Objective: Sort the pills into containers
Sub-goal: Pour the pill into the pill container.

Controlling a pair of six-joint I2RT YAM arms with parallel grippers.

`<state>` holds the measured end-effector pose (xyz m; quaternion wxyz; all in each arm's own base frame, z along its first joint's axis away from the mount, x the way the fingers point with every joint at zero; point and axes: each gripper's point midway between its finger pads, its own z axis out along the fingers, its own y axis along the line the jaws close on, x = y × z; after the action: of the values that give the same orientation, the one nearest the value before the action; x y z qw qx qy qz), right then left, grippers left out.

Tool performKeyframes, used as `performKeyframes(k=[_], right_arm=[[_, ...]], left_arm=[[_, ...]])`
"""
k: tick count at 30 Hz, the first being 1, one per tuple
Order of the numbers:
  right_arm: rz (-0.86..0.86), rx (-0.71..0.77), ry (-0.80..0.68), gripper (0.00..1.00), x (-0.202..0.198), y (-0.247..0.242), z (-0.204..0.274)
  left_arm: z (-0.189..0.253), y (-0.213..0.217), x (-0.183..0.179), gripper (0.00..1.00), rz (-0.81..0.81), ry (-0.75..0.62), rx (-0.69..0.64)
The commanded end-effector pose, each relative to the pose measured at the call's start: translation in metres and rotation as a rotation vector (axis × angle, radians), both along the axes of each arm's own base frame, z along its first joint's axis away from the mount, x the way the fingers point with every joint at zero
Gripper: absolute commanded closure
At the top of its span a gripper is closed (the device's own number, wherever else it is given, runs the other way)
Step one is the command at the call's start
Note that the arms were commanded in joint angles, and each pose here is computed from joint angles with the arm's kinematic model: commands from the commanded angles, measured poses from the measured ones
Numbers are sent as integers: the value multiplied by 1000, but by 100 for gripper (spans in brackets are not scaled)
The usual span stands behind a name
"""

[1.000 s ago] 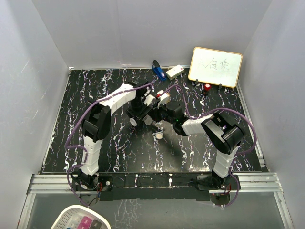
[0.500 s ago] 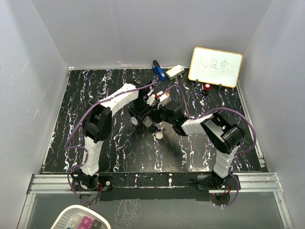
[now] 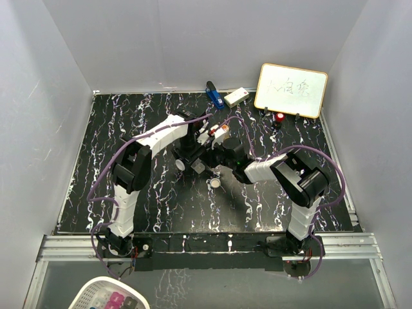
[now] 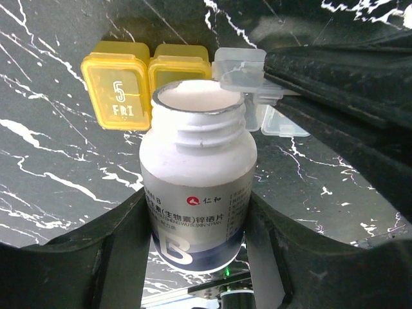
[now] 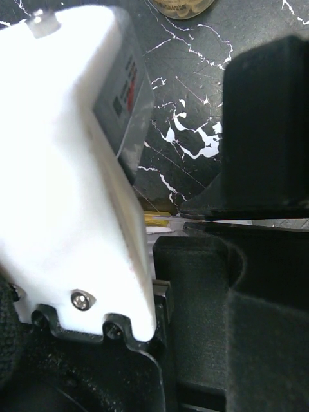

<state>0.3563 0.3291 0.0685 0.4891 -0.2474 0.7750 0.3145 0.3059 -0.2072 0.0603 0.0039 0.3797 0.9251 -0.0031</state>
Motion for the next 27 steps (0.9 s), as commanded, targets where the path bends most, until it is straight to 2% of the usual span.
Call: performKeyframes(k=[1, 7, 8, 9, 12, 15, 27], right_arm=[[-10, 72, -97, 100, 13, 9, 35], [-4, 78, -99, 100, 12, 10, 38], [-2, 81, -100, 97, 11, 10, 39], [-1, 83, -100, 88, 11, 10, 40], [-17, 86, -107, 69, 12, 7, 44], [-28, 96, -126, 60, 10, 4, 51], [-75, 107, -164, 56, -3, -16, 82]], left_arm=[[30, -2, -26, 100, -39, 26, 27], [38, 1, -38, 100, -36, 38, 85], [37, 1, -40, 100, -40, 39, 93], [36, 1, -40, 100, -40, 40, 94], [36, 1, -41, 100, -43, 40, 101], [36, 0, -39, 100, -44, 32, 98], [52, -4, -29, 100, -44, -31, 72]])
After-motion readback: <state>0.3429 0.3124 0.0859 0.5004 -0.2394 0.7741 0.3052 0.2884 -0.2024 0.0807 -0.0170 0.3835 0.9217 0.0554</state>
